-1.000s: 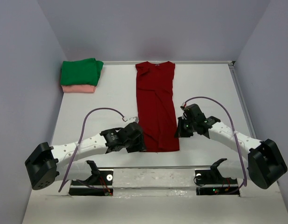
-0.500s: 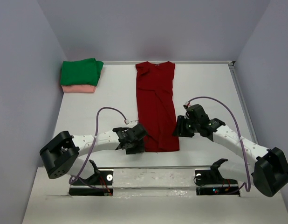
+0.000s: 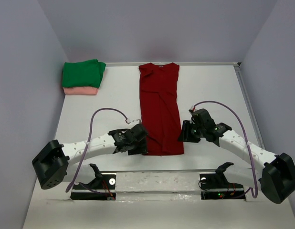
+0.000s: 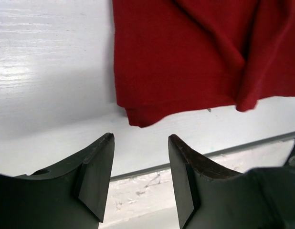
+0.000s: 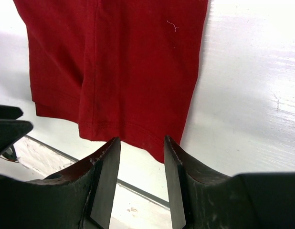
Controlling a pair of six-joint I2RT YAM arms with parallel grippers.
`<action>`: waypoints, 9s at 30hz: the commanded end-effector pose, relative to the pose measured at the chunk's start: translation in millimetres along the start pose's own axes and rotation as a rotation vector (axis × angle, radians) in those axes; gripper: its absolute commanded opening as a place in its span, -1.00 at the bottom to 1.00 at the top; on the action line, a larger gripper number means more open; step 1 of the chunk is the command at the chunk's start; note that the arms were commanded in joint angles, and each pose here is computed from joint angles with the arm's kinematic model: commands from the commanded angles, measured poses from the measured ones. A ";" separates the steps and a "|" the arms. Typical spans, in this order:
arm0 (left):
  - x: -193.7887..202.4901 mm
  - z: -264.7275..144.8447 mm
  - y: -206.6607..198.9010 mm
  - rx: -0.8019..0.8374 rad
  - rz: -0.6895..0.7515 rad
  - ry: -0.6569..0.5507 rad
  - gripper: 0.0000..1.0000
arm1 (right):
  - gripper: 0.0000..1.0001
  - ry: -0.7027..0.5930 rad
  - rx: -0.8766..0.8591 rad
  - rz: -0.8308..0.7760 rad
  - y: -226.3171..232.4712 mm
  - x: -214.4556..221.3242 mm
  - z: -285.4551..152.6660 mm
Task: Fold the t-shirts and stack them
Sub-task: Fold the tshirt
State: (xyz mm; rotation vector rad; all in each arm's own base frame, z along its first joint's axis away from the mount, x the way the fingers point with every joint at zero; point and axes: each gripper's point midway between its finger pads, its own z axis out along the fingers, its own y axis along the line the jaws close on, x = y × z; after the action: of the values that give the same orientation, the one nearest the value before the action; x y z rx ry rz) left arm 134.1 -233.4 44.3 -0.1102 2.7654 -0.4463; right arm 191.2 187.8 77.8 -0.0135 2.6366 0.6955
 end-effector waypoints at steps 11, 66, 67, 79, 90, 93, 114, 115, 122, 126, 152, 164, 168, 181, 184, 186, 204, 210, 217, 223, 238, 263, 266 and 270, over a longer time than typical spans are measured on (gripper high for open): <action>1.1 -1.7 -20.9 0.134 0.013 0.014 0.23 | -0.06 -0.043 -0.023 -0.012 11.1 -11.4 -11.0; -4.1 30.6 6.8 0.115 -0.017 0.108 -1.00 | -0.14 -0.025 0.142 0.282 -33.8 43.0 -3.2; -5.4 30.3 5.9 0.116 -0.018 0.107 -1.00 | -0.14 -0.032 0.143 0.281 -34.7 41.9 -0.9; -5.7 25.7 6.9 0.119 -0.024 0.099 -1.00 | -0.14 -0.008 0.144 0.236 -37.3 40.4 24.2; 1.3 29.4 11.6 0.120 -0.028 0.114 -1.00 | -0.14 0.011 0.118 0.203 -28.6 37.1 31.7; 0.4 28.6 12.0 0.121 -0.031 0.108 -1.00 | -0.18 0.014 0.108 0.208 -26.7 37.6 31.2; -5.5 17.4 7.4 0.151 -0.031 0.081 -1.00 | -1.00 -0.007 0.118 0.197 -9.2 44.2 20.8; -6.3 15.6 7.7 0.150 -0.034 0.075 -1.00 | -1.00 0.002 0.131 0.201 -10.7 45.9 18.0; -5.2 -3.3 14.3 0.154 -0.086 0.044 -1.00 | -1.00 -0.147 0.248 0.200 -27.6 23.1 -8.0; -2.8 -8.2 19.2 0.151 -0.100 0.038 -1.00 | -1.00 -0.147 0.265 0.192 -29.8 22.6 -9.6; -5.9 -27.1 -4.0 0.207 -0.059 0.035 -1.00 | -1.00 -0.117 0.178 0.122 -10.7 22.7 -17.0; -61.4 -46.8 -36.8 0.165 0.026 -0.067 -1.00 | -1.00 -0.207 0.249 -0.123 17.6 -41.7 -26.4; -98.1 -50.6 -50.0 0.155 0.062 -0.112 -1.00 | -1.00 -0.237 0.232 -0.199 52.4 -81.4 -25.9; -246.3 -33.8 -47.9 0.081 0.074 -0.193 -1.00 | -1.00 -0.265 0.255 -0.215 41.4 -225.8 -1.0; -260.3 -15.0 -47.3 0.076 0.069 -0.146 -1.00 | -1.00 -0.255 0.242 -0.200 32.5 -240.7 6.8; -275.3 -6.0 -47.7 0.071 0.076 -0.135 -1.00 | -1.00 -0.222 0.227 -0.214 31.0 -247.9 23.5; -349.0 47.2 -28.6 0.063 0.026 -0.091 -1.00 | -1.00 -0.112 0.208 -0.192 -23.6 -312.2 82.9; -353.9 56.6 -30.3 0.090 0.026 -0.076 -1.00 | -1.00 -0.064 0.201 -0.187 -30.5 -302.6 99.8; -349.6 70.1 -28.4 0.094 0.016 -0.055 -1.00 | -0.83 -0.042 0.201 -0.198 -36.6 -299.0 112.8; -357.4 69.1 -29.5 0.096 0.035 -0.089 -1.00 | -0.59 -0.054 0.231 -0.217 -49.2 -309.1 122.8; -397.5 45.5 -59.8 0.202 0.175 -0.328 -0.88 | -0.39 -0.228 0.346 -0.354 -50.7 -368.6 97.6; -324.6 22.3 -63.5 0.116 0.038 -0.280 -1.00 | -1.00 -0.036 0.097 -0.361 25.3 -277.3 111.2; -296.1 47.8 -83.1 0.203 0.040 -0.182 -1.00 | -1.00 -0.008 0.096 -0.359 28.3 -266.7 126.5; -278.4 62.8 -94.4 0.188 0.076 -0.139 -1.00 | -1.00 0.021 0.093 -0.342 26.2 -255.1 138.0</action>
State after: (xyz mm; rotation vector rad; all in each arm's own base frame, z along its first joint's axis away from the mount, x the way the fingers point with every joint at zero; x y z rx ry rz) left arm 427.0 -280.2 102.2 -0.0351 2.5737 -0.5604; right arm 476.1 246.4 90.4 -0.4555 2.5830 0.4198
